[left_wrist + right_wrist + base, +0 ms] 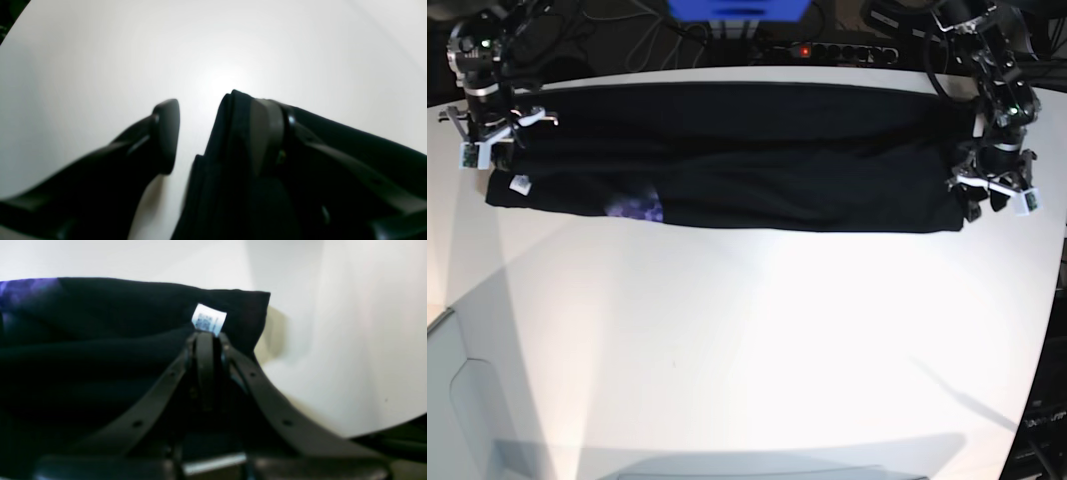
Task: Fold the T-shirt properly
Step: 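Regrasp the strip ends with both grippers and pull them taut, then hold the strip end with the right gripper and adjust the left grip, then lift the strip end with the left gripper and carry it toward the right gripper, then lay the folded end onto the strip middle and open the left gripper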
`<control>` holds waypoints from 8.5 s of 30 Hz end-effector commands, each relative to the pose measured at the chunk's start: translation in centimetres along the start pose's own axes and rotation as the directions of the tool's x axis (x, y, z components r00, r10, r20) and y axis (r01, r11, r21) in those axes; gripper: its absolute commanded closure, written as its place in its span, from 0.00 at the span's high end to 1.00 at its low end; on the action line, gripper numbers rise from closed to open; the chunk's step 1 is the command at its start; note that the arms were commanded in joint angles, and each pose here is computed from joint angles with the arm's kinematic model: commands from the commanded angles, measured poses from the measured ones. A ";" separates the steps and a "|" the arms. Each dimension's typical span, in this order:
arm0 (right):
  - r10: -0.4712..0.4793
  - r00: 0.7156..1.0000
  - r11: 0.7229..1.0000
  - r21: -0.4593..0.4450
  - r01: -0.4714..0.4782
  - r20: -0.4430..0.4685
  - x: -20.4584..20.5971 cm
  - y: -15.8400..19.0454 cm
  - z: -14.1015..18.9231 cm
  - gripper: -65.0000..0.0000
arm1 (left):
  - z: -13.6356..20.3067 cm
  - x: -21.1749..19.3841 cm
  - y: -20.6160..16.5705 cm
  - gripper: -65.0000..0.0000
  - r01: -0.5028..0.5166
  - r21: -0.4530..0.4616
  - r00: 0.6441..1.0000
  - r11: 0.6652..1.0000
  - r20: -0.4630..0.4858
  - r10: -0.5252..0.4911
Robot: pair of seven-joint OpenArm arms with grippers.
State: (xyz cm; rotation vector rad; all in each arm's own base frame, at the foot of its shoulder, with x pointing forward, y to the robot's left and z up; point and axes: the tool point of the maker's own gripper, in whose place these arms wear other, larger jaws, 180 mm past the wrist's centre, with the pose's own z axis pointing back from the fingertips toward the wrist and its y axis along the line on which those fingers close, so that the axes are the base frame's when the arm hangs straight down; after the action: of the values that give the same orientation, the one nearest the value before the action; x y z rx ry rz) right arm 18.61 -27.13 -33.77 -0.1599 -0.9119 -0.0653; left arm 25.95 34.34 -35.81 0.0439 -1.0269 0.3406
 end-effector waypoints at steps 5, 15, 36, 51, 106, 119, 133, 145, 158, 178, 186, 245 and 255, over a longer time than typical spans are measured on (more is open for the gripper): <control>-0.046 0.999 0.998 0.040 0.047 -0.020 -1.7 0.6 -1.1 0.00 | 0.7 1.3 0.3 0.51 0.021 0.002 0.999 1.000 0.044 -0.021; -0.095 0.993 0.991 0.089 0.101 -0.070 -3.5 1.9 -2.9 0.16 | 4.0 0.9 0.4 0.51 0.090 0.010 0.995 0.996 0.039 -0.091; -0.066 0.998 0.997 0.045 0.066 -0.008 -1.3 0.7 -1.7 0.49 | 1.3 -6.3 1.9 0.51 0.001 0.021 0.989 1.000 -0.146 0.002; -0.086 0.996 0.994 0.065 0.084 0.029 0.8 -0.2 -5.2 0.49 | 0.7 -4.5 2.6 0.51 0.028 0.025 0.992 0.999 -0.120 -0.025; 0.075 0.996 0.981 0.182 -0.066 -0.043 -1.2 5.6 -4.9 0.49 | 0.8 -4.2 2.6 0.51 0.031 0.026 0.993 0.999 -0.112 -0.028; 0.096 0.995 0.983 0.155 -0.095 0.001 0.5 5.0 -4.2 0.49 | 0.9 -3.6 2.4 0.51 0.034 0.021 0.995 0.999 -0.099 -0.032; 0.033 0.994 0.978 0.206 -0.011 -0.106 -3.0 5.2 -7.7 0.49 | 1.9 -1.3 2.5 0.51 0.051 0.035 0.996 0.998 -0.075 -0.049; 0.035 0.994 0.978 0.209 -0.011 -0.108 -3.1 5.3 -7.8 0.49 | 1.8 -3.3 1.0 0.76 -0.029 0.004 0.995 1.000 -0.098 0.029; 0.035 0.994 0.977 0.215 -0.011 -0.107 -3.1 5.5 -7.8 0.49 | 1.2 -6.4 1.4 0.43 -0.123 0.003 0.979 0.992 -0.166 0.122; 0.035 0.994 0.977 0.215 -0.011 -0.107 -3.1 5.5 -7.8 0.49 | 4.4 5.0 -1.4 0.00 0.015 -0.039 0.990 0.999 0.137 -0.010; 0.033 0.994 0.976 0.217 -0.009 -0.107 -3.1 5.7 -7.8 0.49 | 6.4 5.0 -10.0 0.00 0.050 -0.194 0.983 0.980 0.183 -0.014; 0.033 0.994 0.976 0.217 -0.009 -0.107 -3.1 5.7 -7.8 0.49 | 11.4 -4.0 -42.6 0.77 0.510 -0.655 0.854 0.557 0.306 -0.421; 0.030 0.995 0.976 0.217 -0.010 -0.094 -2.4 5.7 -8.1 0.49 | 7.1 -6.7 -35.5 0.73 0.525 -0.568 0.831 0.634 0.184 -0.525</control>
State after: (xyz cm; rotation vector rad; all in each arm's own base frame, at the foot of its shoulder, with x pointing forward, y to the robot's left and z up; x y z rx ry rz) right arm 24.01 -22.79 -41.50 0.0400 -0.8107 0.0271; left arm 27.00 -1.77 -34.65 -0.2077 -0.9873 -0.5503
